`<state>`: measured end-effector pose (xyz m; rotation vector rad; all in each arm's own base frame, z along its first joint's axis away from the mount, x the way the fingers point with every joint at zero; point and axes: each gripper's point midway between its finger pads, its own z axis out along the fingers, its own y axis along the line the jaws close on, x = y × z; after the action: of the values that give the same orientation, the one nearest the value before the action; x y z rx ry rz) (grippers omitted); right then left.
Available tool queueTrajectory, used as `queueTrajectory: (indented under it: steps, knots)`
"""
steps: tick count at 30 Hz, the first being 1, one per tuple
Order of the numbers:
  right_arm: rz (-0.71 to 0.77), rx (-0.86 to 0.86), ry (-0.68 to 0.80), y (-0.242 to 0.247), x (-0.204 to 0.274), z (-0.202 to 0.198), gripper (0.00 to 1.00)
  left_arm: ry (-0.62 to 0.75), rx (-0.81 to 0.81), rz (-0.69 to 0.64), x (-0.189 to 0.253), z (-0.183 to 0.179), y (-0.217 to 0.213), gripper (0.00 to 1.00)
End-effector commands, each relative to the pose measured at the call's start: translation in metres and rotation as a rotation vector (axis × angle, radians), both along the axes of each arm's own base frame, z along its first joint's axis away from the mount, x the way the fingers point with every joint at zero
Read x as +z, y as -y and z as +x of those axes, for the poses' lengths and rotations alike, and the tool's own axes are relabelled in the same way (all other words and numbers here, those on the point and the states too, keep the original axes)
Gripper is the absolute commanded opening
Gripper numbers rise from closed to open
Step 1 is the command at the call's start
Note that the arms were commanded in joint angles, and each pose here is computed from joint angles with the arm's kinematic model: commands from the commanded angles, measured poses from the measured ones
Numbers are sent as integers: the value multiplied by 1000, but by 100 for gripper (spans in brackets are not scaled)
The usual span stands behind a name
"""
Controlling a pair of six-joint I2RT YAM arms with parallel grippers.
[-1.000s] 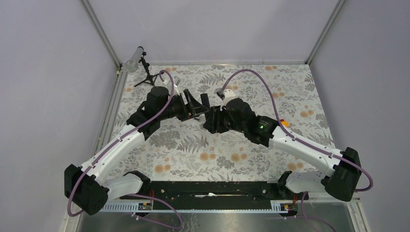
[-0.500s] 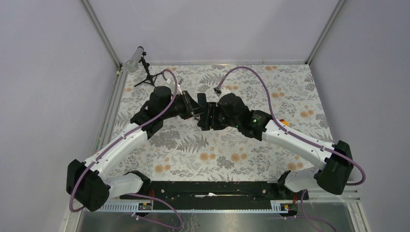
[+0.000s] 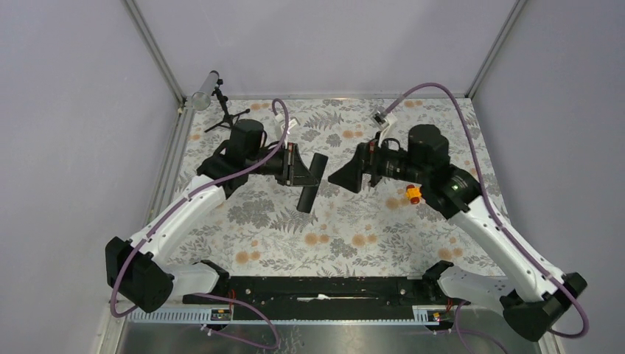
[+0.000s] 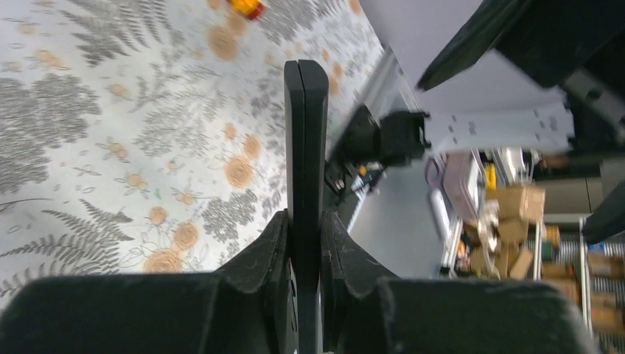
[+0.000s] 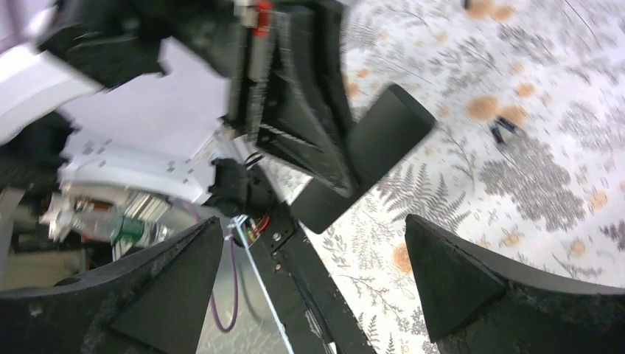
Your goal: Load the batteries into the remote control
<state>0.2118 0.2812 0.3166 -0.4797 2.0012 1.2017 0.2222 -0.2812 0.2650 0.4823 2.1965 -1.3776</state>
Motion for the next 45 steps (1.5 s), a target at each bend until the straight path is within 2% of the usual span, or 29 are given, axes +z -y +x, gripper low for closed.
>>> queueTrajectory:
  steps: [1, 8, 12, 16, 20, 26, 29, 31, 33, 34, 36, 37, 38, 40, 42, 43, 45]
  knots:
    - [19, 235, 125, 2, 26, -36, 100, 140, -298, -125, 43, -46, 1, 0]
    - [46, 379, 109, -16, 34, -38, 97, 196, -435, -202, 63, -78, -8, 0]
    - [37, 391, 113, -23, 27, -29, 95, 187, -474, -216, 63, -88, -10, 0]
    - [135, 498, 114, -31, 38, -43, 91, 173, -501, -226, 61, -93, -9, 0]
    - [241, 619, 106, -35, 51, -59, 78, 186, -519, -238, 66, -97, -10, 0]
    - [243, 680, 85, -31, 48, -70, 62, 199, -536, -252, 74, -100, -11, 0]
    - [220, 675, 56, -31, 44, -69, 49, 200, -544, -257, 75, -102, -11, 0]
    - [215, 661, 49, -34, 43, -63, 37, 195, -540, -253, 74, -101, -11, 0]
    - [210, 643, 41, -37, 42, -58, 30, 182, -542, -253, 73, -102, -10, 0]
    - [209, 630, 42, -38, 42, -56, 22, 181, -540, -252, 73, -101, -10, 3]
    - [202, 589, 45, -40, 42, -49, 8, 183, -528, -250, 75, -100, -9, 21]
    - [201, 561, 47, -41, 42, -44, 0, 192, -516, -251, 78, -99, -9, 35]
    - [203, 533, 48, -42, 43, -41, 0, 203, -491, -249, 80, -96, -8, 51]
    - [222, 449, 64, -44, 49, -30, 0, 237, -430, -258, 87, -89, -7, 70]
    - [253, 352, 76, -43, 56, -19, 0, 252, -323, -278, 95, -77, -7, 94]
    - [271, 302, 78, -41, 60, -14, 0, 286, -274, -313, 104, -72, -8, 98]
    - [318, 207, 62, -37, 65, -5, 0, 281, -197, -374, 113, -64, -12, 99]
